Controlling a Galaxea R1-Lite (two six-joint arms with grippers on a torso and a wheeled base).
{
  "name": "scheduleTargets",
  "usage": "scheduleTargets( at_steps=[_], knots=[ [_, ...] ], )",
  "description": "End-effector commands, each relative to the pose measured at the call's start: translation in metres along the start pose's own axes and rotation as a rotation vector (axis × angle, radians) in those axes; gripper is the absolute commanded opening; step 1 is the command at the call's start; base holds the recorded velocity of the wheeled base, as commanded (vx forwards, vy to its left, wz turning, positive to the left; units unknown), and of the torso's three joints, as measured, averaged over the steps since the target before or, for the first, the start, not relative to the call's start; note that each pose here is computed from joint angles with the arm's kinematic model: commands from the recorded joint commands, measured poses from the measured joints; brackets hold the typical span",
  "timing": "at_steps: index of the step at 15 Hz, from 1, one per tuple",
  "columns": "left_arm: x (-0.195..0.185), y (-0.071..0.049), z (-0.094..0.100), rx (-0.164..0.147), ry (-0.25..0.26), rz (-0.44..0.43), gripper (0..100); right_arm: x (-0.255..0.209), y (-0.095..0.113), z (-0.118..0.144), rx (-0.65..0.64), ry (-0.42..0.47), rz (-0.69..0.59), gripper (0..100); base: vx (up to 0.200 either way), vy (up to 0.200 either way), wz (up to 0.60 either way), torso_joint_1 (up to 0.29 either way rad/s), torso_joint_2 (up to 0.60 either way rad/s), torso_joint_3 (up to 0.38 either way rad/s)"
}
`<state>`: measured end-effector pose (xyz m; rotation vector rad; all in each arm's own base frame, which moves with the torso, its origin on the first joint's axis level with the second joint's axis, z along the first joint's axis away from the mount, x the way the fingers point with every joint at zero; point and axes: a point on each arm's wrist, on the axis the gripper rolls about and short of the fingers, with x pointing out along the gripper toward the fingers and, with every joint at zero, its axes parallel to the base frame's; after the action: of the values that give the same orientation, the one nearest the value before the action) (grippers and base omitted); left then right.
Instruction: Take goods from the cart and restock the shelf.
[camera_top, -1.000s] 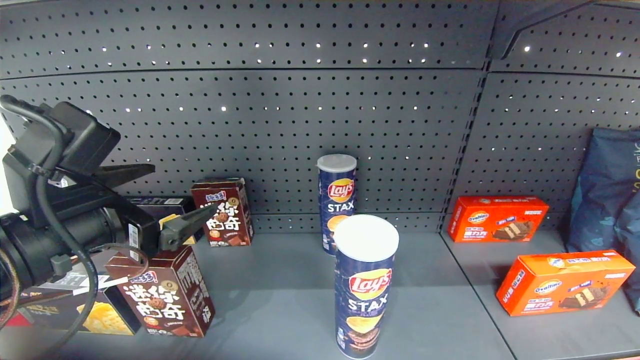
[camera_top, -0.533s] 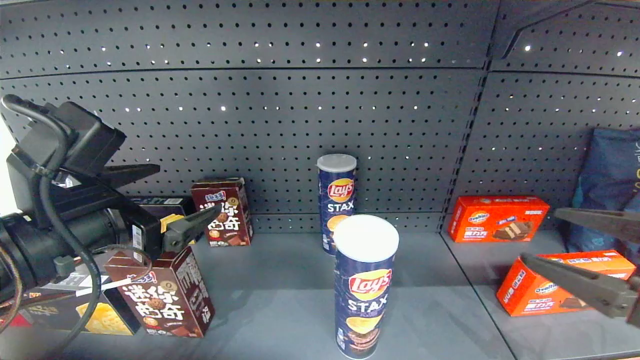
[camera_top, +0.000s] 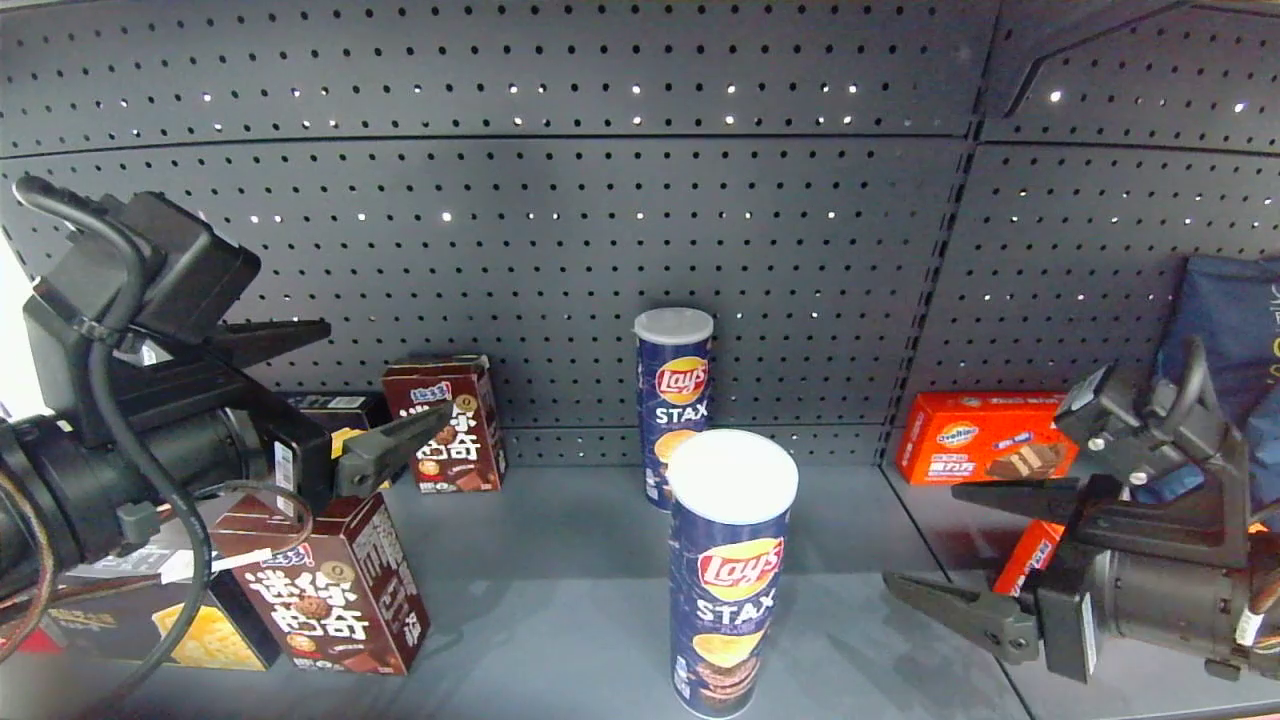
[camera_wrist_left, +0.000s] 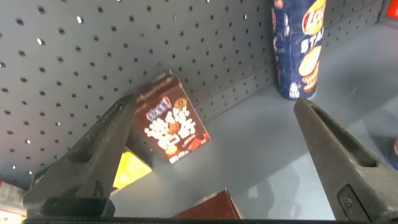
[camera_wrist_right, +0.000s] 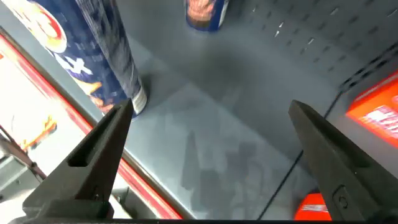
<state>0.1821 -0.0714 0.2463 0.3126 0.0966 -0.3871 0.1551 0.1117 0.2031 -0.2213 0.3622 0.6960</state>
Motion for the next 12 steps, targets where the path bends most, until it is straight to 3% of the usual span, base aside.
scheduleTargets(
  at_steps=[1, 12],
  knots=[
    [0.005, 0.0, 0.002, -0.001, 0.003, 0.001, 100, 0.014, 0.004, -0.007, -0.002, 0.06, 0.004, 100, 0.0, 0.0, 0.0, 0.0, 0.0, 0.0],
    [0.014, 0.001, 0.005, -0.001, -0.019, -0.004, 100, 0.053, 0.017, -0.016, -0.021, 0.175, 0.049, 100, 0.0, 0.0, 0.0, 0.0, 0.0, 0.0]
  ],
)
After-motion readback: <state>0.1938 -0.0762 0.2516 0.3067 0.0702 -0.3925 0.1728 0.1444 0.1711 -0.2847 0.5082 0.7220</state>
